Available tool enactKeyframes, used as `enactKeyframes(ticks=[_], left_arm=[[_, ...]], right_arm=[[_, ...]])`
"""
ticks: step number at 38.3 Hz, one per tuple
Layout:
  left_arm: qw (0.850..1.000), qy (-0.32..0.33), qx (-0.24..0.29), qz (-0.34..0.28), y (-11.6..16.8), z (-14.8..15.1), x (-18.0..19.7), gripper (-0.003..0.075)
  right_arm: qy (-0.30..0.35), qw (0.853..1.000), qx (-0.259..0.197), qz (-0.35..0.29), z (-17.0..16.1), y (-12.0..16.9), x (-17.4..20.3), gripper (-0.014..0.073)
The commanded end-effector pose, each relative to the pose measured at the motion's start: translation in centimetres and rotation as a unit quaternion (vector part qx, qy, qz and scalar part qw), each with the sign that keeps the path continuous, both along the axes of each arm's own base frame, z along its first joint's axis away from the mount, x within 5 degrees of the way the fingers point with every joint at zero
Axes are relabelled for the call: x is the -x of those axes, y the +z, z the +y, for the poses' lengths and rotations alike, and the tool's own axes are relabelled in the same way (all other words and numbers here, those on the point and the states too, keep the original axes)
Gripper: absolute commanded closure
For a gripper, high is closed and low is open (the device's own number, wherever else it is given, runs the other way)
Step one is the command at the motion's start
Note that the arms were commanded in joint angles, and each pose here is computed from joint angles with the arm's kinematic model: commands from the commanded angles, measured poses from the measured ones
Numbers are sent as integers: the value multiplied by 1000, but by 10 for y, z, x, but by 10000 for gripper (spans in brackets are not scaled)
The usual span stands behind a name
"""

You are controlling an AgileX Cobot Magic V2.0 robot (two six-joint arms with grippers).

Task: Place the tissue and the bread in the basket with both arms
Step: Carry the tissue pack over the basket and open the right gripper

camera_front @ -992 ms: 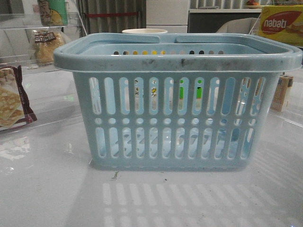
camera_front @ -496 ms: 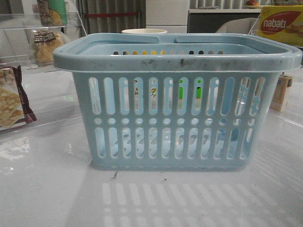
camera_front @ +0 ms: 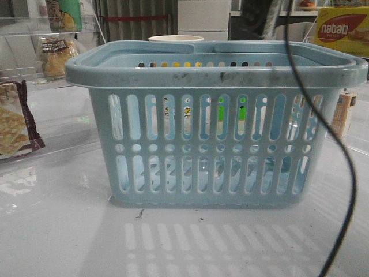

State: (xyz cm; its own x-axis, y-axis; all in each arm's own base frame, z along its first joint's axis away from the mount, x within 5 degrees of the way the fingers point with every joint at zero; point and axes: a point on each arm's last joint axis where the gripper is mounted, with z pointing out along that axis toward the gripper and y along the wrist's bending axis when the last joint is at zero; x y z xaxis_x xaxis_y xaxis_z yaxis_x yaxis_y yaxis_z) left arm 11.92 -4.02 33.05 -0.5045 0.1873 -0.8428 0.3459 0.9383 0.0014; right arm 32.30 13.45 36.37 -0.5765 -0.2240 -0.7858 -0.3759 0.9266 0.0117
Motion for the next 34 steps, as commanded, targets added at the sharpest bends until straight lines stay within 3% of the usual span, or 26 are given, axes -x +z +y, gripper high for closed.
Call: enactKeyframes(ticks=[1, 4, 8, 10, 22, 34], left_arm=[[999, 0, 19, -45, 14, -2, -4, 612], [999, 0, 19, -45, 14, -2, -4, 612], [999, 0, 19, -45, 14, -2, -4, 612], [999, 0, 19, -45, 14, -2, -4, 612], [999, 0, 20, -46, 15, -2, -4, 612], [999, 0, 20, -46, 15, -2, -4, 612]], right_arm=[[33, 999, -14, -36, 23, 11, 3, 408], [46, 999, -7, -20, 35, -1, 0, 330], [47, 999, -1, -7, 39, -11, -6, 120], [47, 999, 0, -5, 37, -9, -3, 64], [52, 997, -5, -51, 10, 33, 47, 67], [53, 995, 7, -90, -32, 31, 121, 67]])
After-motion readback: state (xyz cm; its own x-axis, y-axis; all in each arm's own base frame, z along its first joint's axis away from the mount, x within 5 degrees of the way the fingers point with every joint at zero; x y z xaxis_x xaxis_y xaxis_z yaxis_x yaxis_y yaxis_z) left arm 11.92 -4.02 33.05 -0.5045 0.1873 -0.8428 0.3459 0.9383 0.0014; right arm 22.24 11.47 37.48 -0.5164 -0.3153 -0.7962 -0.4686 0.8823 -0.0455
